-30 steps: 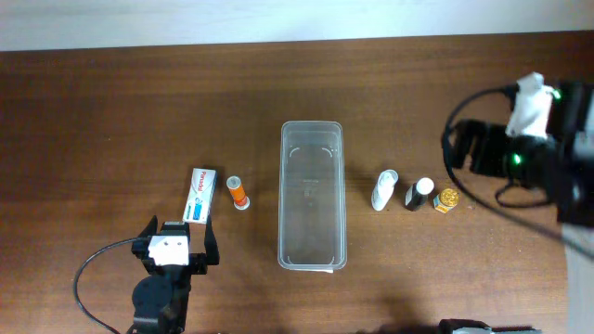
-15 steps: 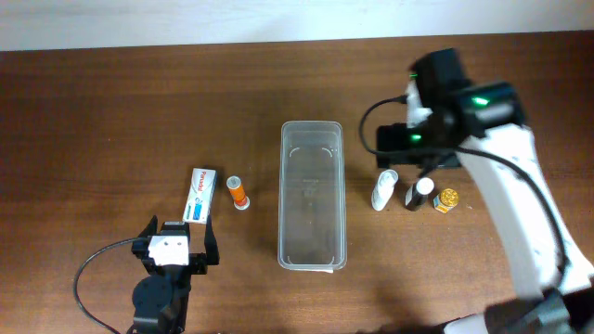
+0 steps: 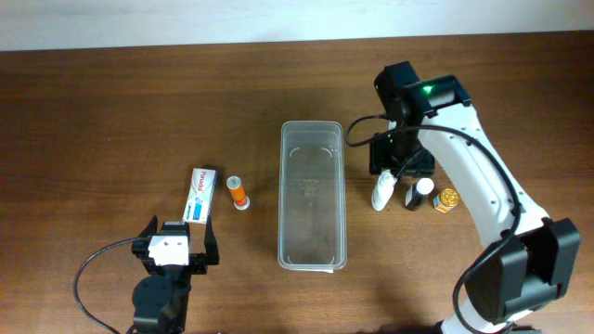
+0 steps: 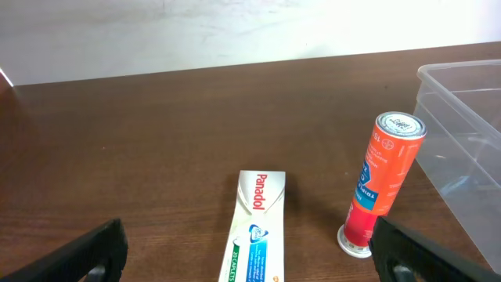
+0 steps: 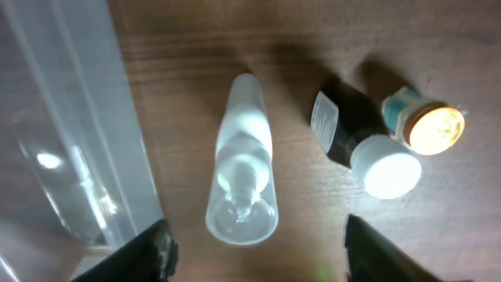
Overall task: Pack container
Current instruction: 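Move right gripper over white Calamol lotion bottle and grasp it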
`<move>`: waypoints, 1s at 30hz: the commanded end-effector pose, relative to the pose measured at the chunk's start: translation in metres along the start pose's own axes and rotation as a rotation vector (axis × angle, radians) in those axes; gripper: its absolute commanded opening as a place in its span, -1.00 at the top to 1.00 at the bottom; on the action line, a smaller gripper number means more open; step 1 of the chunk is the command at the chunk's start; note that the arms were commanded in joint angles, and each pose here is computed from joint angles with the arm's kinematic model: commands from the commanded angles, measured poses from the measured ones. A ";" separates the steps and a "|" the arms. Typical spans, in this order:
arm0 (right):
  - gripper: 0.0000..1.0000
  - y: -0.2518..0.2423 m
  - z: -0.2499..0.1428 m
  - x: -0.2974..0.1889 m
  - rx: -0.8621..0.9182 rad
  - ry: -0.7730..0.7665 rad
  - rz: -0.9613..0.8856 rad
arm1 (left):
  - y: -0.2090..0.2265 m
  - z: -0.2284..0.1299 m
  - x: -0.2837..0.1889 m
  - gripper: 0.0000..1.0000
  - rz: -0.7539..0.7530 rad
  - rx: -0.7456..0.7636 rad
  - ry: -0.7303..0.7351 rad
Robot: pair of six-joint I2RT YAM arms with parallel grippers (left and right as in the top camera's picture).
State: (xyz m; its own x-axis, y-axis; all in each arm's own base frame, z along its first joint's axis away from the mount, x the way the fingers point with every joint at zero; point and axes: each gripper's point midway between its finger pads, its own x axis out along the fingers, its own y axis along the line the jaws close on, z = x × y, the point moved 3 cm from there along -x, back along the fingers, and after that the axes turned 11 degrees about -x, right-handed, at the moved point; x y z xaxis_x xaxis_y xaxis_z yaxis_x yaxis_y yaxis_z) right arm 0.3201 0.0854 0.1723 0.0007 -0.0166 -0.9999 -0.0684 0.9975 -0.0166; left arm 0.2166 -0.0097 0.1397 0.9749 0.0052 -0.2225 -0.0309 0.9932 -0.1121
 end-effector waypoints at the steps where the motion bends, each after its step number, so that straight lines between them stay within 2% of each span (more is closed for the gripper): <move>1: -0.18 -0.001 -0.008 0.017 0.006 0.041 -0.027 | 0.000 -0.001 0.000 -0.99 -0.004 0.014 -0.004; 8: 0.02 0.001 -0.004 0.027 0.006 0.025 -0.014 | 0.000 -0.001 0.000 -0.99 -0.004 0.014 -0.004; 15: 0.32 0.008 0.000 0.027 0.006 0.007 0.035 | 0.000 -0.001 0.000 -0.99 -0.004 0.014 -0.004; 26: 0.63 0.008 0.002 0.027 0.006 -0.001 0.035 | 0.000 -0.001 0.000 -0.99 -0.004 0.014 -0.004; 30: 0.68 0.008 0.002 0.023 0.006 -0.012 0.038 | 0.000 -0.001 0.000 -0.99 -0.004 0.014 -0.004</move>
State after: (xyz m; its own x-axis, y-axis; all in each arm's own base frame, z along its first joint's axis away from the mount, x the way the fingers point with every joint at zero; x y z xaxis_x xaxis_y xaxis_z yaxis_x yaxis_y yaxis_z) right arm 0.3224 0.0908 0.1479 0.0038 0.0182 -0.9998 -0.0635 0.9978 0.0180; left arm 0.2166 -0.0097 0.1397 0.9749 0.0052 -0.2225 -0.0309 0.9932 -0.1121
